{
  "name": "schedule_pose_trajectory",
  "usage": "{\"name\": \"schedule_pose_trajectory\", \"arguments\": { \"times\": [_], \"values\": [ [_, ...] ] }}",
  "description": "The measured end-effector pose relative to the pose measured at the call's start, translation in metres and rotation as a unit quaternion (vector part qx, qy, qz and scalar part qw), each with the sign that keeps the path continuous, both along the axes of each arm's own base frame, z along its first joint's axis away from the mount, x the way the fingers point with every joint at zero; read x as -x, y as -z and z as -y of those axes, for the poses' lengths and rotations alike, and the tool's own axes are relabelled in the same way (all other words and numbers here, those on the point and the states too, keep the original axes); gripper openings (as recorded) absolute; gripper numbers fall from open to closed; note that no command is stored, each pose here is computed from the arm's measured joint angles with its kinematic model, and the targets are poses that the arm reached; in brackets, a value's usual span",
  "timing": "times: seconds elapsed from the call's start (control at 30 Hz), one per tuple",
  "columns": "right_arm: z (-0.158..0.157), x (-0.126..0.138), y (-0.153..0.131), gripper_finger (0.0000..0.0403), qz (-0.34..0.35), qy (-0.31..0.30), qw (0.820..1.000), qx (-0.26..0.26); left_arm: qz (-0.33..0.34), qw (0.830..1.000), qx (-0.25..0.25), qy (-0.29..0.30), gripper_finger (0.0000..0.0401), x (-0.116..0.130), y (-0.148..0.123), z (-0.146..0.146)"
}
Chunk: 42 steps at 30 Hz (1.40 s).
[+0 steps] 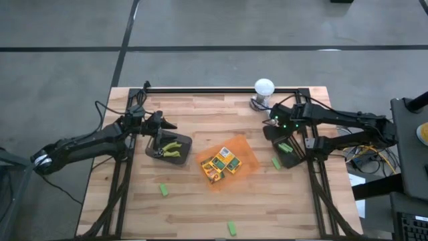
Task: Pick & Place School Supplies
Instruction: Adjust the black basket
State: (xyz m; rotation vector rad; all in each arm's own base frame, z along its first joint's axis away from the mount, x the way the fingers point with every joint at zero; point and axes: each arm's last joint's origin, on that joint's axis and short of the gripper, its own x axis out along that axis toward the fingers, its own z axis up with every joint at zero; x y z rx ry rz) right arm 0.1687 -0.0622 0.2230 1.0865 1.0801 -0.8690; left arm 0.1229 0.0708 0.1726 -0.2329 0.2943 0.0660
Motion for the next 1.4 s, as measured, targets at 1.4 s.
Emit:
{"name": "schedule_pose_trajectory", "arguments": {
  "times": [1.4],
  "values": [
    [-0.005, 0.008, 0.028, 0.01, 0.002, 0.582, 0.804, -0.121, 0.0, 1.0, 0.0, 0.0, 0.0259, 0.0, 0.0, 0.0]
  ]
}}
